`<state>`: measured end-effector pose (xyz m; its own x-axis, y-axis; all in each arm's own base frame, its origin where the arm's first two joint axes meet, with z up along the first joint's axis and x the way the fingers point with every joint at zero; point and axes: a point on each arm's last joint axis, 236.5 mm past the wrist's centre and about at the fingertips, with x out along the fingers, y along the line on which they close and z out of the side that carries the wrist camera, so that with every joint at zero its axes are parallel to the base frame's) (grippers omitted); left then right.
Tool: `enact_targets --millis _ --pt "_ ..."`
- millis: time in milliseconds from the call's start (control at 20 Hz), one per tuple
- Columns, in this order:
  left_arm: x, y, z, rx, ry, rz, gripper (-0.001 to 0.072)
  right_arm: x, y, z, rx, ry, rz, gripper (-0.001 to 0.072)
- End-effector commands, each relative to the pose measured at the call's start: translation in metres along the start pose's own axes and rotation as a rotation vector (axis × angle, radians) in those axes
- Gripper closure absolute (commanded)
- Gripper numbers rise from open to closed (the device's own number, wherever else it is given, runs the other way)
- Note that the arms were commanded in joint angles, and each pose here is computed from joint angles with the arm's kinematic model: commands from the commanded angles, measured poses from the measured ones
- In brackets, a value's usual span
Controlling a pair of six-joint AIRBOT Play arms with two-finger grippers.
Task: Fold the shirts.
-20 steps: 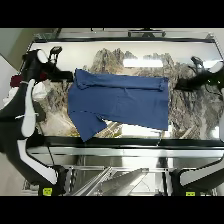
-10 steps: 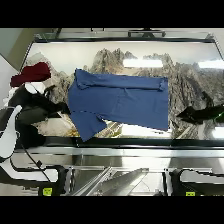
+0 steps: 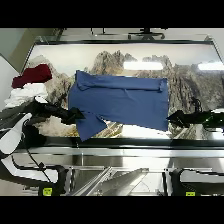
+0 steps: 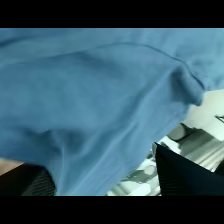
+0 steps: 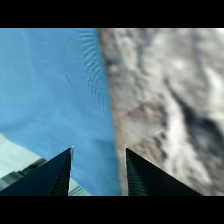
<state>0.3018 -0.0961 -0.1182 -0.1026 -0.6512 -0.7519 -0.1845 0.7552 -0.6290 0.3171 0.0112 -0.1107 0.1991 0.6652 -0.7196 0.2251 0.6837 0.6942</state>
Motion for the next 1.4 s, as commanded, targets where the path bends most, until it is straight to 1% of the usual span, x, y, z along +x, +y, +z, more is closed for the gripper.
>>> enact_targets --millis 0,100,150,200,250,400,450,550,700,800,850,950,1000,1100,1200,1350 --pt "0.012 -0.026 -0.016 0.029 0.076 -0.090 0.0315 0.018 -0.004 0.001 -0.031 0.013 -0.040 0.0300" --pt "0.010 -0.033 -0.026 0.035 0.116 -0.124 0.0593 0.027 -0.001 -0.002 -0.035 0.034 -0.035 0.0300" --pt "0.008 -0.035 -0.025 0.040 0.115 -0.131 0.0705 0.029 0.001 -0.005 -0.040 0.048 -0.030 0.0300" --pt "0.004 -0.037 -0.022 0.046 0.110 -0.136 0.0705 0.030 0.005 -0.008 -0.054 0.064 -0.021 0.0302" --pt "-0.001 -0.040 -0.020 0.053 0.108 -0.144 0.0705 0.030 0.010 -0.013 -0.061 0.085 -0.007 0.0343" --pt "-0.021 -0.057 -0.012 0.094 0.117 -0.161 0.0706 0.022 0.031 -0.028 -0.094 0.173 0.070 0.0664" --pt "-0.029 -0.065 -0.007 0.113 0.116 -0.162 0.0707 0.016 0.038 -0.029 -0.109 0.187 0.089 0.0694" --pt "-0.046 -0.083 0.002 0.162 0.082 -0.151 0.0706 0.004 0.048 -0.017 -0.133 0.151 0.079 0.0695" --pt "-0.087 -0.117 0.008 0.245 -0.013 -0.130 0.0706 -0.029 0.046 0.014 -0.113 0.043 -0.007 0.0695" --pt "-0.120 -0.143 0.000 0.316 -0.088 -0.113 0.0705 -0.055 0.037 0.025 -0.093 -0.009 -0.083 0.0694" --pt "-0.136 -0.156 -0.006 0.345 -0.122 -0.105 0.0686 -0.065 0.038 0.030 -0.098 -0.036 -0.097 0.0694" --pt "-0.158 -0.173 -0.022 0.389 -0.168 -0.082 0.0687 -0.080 0.044 0.033 -0.110 -0.080 -0.111 0.0694" --pt "-0.164 -0.178 -0.029 0.403 -0.189 -0.073 0.0687 -0.084 0.044 0.029 -0.105 -0.077 -0.135 0.0694" --pt "-0.173 -0.174 -0.038 0.414 -0.221 0.002 0.0687 -0.090 0.039 0.020 -0.091 -0.055 -0.184 0.0694" --pt "-0.176 -0.168 -0.044 0.434 -0.230 0.068 0.0687 -0.092 0.044 0.014 -0.096 -0.040 -0.177 0.0694" --pt "-0.161 -0.162 -0.043 0.429 -0.212 0.079 0.0688 -0.086 0.068 0.019 -0.125 -0.062 -0.114 0.0694"
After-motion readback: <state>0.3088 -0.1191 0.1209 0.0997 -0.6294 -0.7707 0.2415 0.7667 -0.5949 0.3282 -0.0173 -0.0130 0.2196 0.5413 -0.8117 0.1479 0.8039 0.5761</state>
